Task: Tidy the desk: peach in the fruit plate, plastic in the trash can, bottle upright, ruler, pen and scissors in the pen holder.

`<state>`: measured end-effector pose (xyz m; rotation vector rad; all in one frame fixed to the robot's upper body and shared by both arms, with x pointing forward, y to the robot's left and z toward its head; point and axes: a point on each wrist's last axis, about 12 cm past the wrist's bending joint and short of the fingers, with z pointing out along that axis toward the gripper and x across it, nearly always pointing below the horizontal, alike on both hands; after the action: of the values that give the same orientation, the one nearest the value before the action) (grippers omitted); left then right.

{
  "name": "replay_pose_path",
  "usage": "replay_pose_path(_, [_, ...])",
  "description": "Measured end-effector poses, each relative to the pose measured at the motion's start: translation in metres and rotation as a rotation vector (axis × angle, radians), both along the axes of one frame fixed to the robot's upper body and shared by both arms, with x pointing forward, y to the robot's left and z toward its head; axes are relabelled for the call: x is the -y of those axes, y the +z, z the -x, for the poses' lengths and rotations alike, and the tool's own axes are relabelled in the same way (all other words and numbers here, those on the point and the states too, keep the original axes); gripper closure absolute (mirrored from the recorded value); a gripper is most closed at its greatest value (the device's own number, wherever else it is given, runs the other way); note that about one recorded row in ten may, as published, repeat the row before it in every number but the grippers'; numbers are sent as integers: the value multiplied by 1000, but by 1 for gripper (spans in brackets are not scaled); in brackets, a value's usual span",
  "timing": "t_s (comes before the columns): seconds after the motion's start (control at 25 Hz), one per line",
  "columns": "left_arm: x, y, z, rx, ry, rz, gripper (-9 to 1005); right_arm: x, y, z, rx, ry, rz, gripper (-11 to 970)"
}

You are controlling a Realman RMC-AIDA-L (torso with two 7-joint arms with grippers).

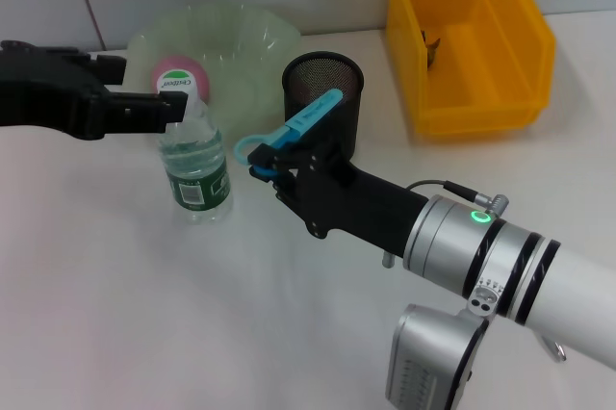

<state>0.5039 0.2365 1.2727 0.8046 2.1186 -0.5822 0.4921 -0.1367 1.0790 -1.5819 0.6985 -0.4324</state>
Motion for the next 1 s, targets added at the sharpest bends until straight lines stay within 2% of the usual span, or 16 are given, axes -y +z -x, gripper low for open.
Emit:
replay_pose_path(0.24, [2, -7, 11, 78, -61, -18, 211, 5, 2, -1, -23, -25, -30, 893])
replay_pose_path(0.52, [2, -11, 14, 105, -81, -24, 211, 13, 7, -5, -64, -64, -100, 893])
replay_pose_path(0.56, [-1, -10, 20, 151, -122, 11, 211, 15, 9, -6, -77, -72, -118, 892])
replay_pose_path(1.0, [-9, -16, 36, 257, -174, 57, 211, 28, 24, -20, -161, -99, -294, 892])
